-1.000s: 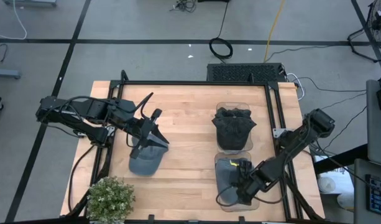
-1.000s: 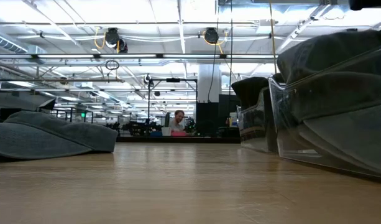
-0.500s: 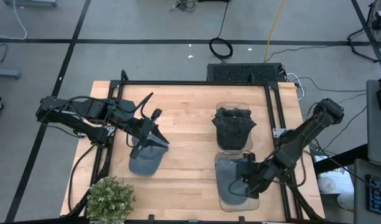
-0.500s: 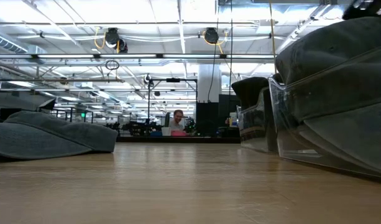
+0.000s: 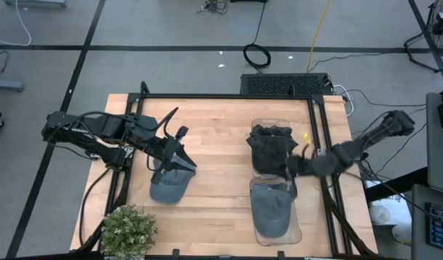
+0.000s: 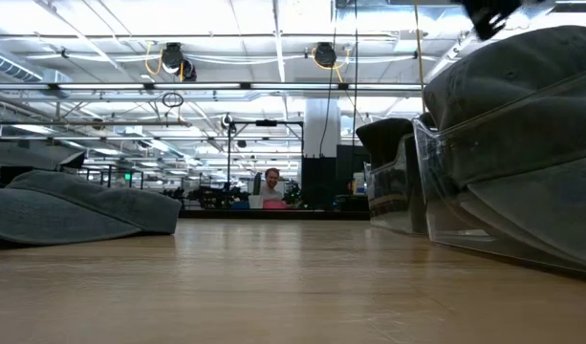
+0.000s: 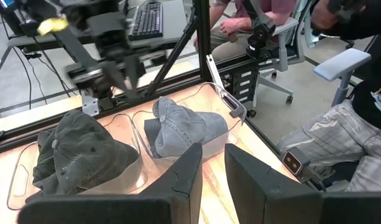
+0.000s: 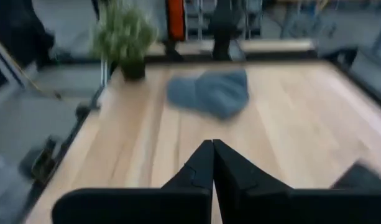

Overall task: Pick & Place hat
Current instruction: Put the blue cap into the bottom transparent bin

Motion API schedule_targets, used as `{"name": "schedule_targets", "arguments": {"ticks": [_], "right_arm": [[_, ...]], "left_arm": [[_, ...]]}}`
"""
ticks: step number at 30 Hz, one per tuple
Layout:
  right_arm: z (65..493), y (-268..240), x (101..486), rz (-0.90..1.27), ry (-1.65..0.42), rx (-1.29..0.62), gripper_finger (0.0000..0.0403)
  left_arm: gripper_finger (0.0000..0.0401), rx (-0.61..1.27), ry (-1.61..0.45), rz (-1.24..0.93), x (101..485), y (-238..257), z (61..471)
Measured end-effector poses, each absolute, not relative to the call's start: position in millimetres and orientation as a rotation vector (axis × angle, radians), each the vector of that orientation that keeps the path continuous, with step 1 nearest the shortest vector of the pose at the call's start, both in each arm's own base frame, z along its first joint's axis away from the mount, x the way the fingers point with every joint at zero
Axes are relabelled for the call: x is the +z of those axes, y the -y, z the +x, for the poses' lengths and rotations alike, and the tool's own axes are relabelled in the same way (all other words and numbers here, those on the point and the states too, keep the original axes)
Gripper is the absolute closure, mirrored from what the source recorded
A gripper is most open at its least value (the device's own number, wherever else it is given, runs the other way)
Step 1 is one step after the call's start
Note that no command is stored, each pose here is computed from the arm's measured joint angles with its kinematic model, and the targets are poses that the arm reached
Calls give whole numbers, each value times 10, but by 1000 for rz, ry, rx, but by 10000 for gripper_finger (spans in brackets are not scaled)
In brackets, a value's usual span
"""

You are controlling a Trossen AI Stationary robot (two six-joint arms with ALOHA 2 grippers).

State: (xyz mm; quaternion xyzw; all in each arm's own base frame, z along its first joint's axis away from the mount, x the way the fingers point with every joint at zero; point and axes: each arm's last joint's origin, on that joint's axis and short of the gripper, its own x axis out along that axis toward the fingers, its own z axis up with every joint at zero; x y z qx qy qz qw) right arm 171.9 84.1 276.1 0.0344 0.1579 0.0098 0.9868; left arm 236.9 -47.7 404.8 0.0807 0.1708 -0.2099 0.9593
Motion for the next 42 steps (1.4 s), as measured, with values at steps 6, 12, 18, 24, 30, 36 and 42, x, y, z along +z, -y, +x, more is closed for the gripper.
{"name": "schedule_targets", "arguments": {"ticks": [6,12,18,24,30,36,42], "right_arm": [[1838,-342,2754,65,-98,169,403],[1709,-17,2839,31,-62,30,403],[1631,-7,2886,40,-36,46,403],[1659,-53,2861,33,-54,79,403],[1714,-92,2816,26,-84,100,403],[1720,-111,2716,-6,-102,112,403],[1715,-109,2673,36,-115,106,403]], "left_arm": [[323,-425,-341,162,4053,477,2371],[322,-422,-302,165,4087,479,2384],[322,-406,-146,112,4243,485,2422],[323,-381,-157,10,4255,482,2424],[323,-357,-481,100,3928,486,2369],[322,66,-811,-27,3635,420,2263],[310,610,-1166,-363,3246,188,2094]]}}
